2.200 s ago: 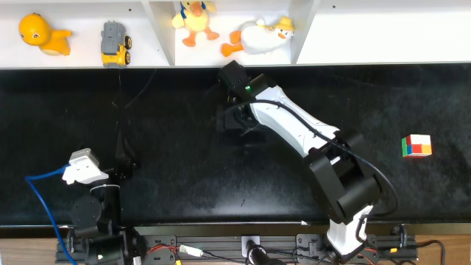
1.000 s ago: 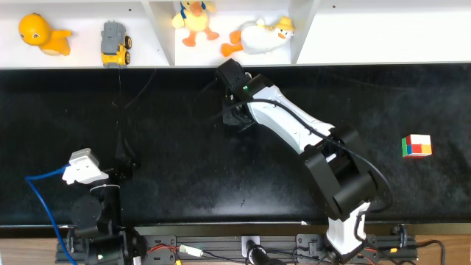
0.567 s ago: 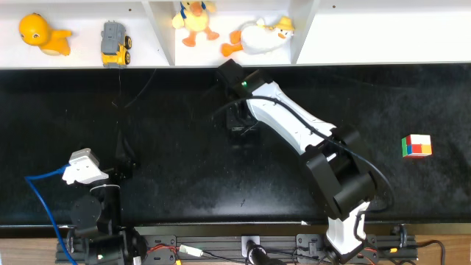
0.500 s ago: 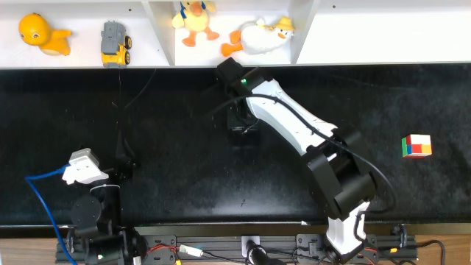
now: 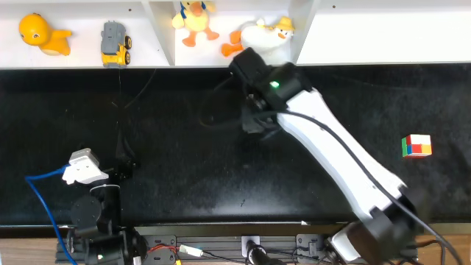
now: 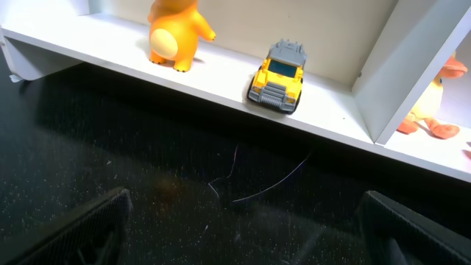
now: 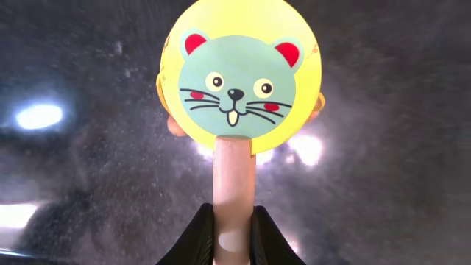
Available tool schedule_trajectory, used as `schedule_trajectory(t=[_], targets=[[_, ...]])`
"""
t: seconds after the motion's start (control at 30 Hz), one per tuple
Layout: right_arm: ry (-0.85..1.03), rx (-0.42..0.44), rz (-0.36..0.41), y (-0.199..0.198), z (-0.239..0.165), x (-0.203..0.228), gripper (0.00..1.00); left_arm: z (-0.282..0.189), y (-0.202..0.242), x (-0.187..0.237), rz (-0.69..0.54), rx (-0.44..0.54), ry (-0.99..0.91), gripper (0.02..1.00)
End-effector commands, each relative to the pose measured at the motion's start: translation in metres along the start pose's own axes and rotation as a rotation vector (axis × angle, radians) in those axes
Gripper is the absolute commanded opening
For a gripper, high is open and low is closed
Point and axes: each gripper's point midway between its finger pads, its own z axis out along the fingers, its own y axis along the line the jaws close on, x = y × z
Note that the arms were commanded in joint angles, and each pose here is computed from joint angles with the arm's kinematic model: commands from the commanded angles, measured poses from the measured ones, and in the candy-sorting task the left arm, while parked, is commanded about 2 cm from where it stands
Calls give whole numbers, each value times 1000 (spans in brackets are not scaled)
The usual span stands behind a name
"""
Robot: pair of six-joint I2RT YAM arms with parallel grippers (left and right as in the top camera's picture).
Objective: Store Toys
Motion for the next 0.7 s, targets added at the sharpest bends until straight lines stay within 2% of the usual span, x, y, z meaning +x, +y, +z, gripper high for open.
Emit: schedule_trajectory(t=[0.03, 0.3, 0.37, 0.6, 0.7], targets=[[-45, 81, 38, -35, -7, 8, 47, 0, -2, 0, -16, 9, -6, 998], [-32, 125, 169, -109, 7, 12, 45, 0, -2, 0, -16, 9, -6, 998], [-40, 129, 182, -125, 8, 8, 45, 0, -2, 0, -16, 9, -6, 998], [-144, 80, 183, -168, 7, -26, 47, 0, -2, 0, -16, 9, -6, 998], [-208, 46, 143, -182, 5, -43, 47, 0, -2, 0, -16, 9, -6, 998]])
